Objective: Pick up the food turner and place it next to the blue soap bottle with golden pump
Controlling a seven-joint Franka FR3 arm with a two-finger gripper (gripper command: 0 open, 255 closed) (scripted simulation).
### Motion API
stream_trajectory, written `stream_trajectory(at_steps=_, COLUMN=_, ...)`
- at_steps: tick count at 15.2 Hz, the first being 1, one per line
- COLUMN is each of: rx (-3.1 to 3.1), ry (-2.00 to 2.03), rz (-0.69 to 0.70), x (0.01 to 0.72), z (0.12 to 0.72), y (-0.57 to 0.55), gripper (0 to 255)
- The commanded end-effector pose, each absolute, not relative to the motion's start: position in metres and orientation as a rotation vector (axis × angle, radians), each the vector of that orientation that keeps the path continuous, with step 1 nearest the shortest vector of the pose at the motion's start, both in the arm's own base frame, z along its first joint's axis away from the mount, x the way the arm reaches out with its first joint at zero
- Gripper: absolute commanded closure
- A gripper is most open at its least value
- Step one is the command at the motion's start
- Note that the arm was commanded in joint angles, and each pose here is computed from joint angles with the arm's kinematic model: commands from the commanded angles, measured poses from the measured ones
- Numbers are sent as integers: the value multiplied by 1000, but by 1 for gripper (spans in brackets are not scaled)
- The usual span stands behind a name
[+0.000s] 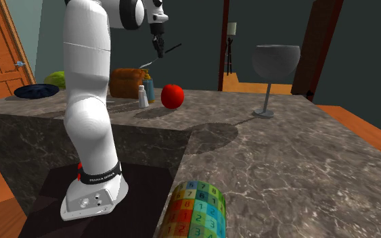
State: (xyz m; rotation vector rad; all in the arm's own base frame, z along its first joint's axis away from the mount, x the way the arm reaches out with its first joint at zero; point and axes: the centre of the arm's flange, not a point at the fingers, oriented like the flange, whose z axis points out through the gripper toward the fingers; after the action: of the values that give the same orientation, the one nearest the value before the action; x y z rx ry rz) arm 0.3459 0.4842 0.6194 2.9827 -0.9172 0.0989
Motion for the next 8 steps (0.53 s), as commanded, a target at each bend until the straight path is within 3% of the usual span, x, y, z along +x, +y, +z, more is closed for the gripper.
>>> stream_trajectory(at_steps=1, rx=2983, ry=-918, rz=99, x=346, z=609, y=484, gripper=255)
stream_trajectory(at_steps=8, rx=2983, ry=-918, rz=99, x=346, z=572, y=484, gripper=255)
